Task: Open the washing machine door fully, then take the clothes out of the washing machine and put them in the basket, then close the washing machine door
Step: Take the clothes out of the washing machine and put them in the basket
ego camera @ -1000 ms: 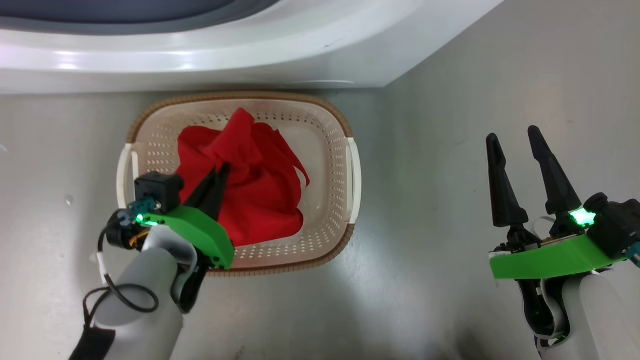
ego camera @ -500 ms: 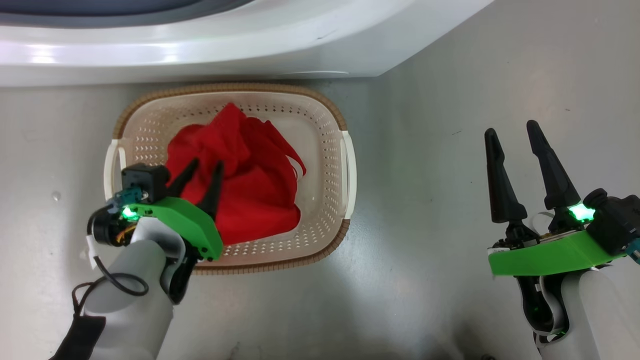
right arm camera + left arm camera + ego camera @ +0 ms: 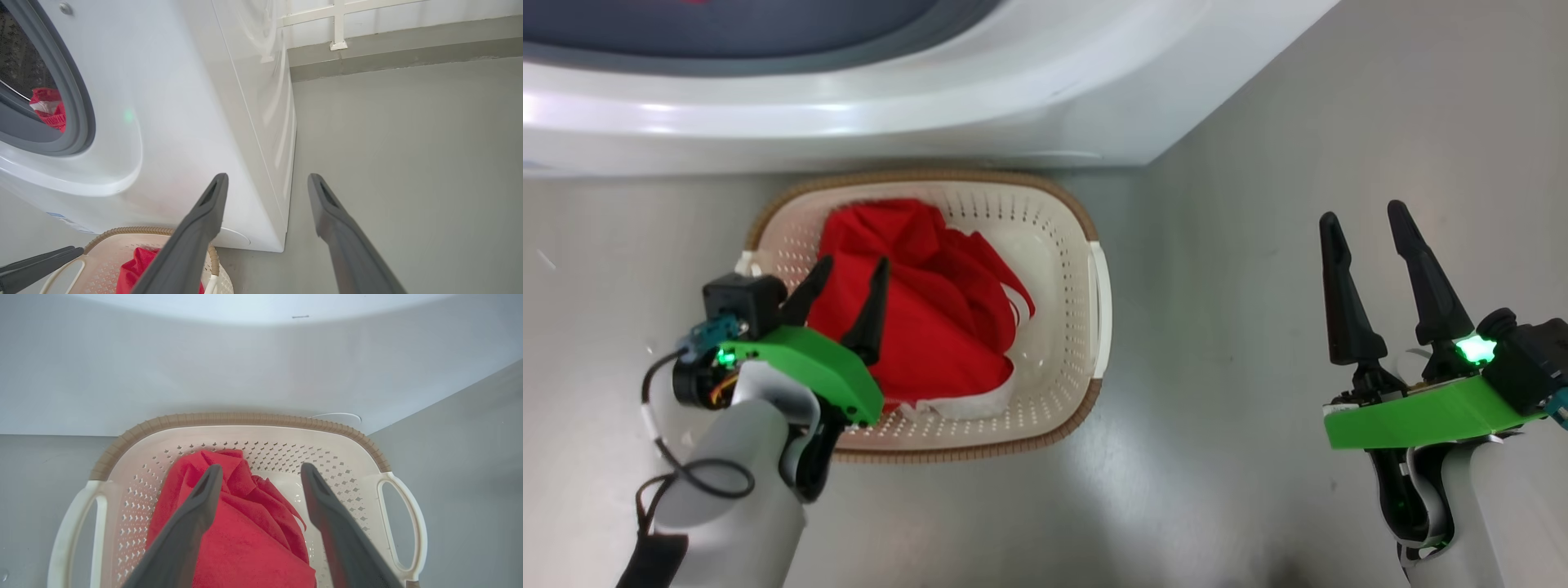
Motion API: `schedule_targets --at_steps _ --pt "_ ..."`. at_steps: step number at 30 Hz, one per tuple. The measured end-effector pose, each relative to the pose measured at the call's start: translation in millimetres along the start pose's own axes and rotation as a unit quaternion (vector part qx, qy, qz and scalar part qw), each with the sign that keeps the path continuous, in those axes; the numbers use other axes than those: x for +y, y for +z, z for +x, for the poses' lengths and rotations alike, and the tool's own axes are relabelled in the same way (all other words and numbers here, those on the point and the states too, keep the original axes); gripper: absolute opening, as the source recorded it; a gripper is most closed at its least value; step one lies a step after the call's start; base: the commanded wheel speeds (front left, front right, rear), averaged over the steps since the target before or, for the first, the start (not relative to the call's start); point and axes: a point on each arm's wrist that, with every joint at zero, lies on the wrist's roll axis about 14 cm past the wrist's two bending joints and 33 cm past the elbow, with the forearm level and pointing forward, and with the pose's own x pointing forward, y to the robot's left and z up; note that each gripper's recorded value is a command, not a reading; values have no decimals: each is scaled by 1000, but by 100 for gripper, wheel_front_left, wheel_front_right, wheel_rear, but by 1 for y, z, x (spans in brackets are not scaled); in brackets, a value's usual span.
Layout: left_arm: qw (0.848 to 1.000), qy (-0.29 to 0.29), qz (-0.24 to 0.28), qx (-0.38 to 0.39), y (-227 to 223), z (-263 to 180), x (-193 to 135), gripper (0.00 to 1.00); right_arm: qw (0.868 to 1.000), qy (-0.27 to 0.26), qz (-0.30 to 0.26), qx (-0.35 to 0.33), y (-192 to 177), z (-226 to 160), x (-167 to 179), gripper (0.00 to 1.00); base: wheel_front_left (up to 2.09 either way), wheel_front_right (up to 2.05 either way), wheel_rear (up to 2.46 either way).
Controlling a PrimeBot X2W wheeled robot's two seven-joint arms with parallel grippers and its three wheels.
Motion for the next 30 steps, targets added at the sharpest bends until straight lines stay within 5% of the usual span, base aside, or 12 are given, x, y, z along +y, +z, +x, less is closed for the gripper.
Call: schedule_targets --at_steps 30 --pt "971 21 72 -227 113 -142 -17 100 998 16 -20 -51 58 -82 22 100 0 0 0"
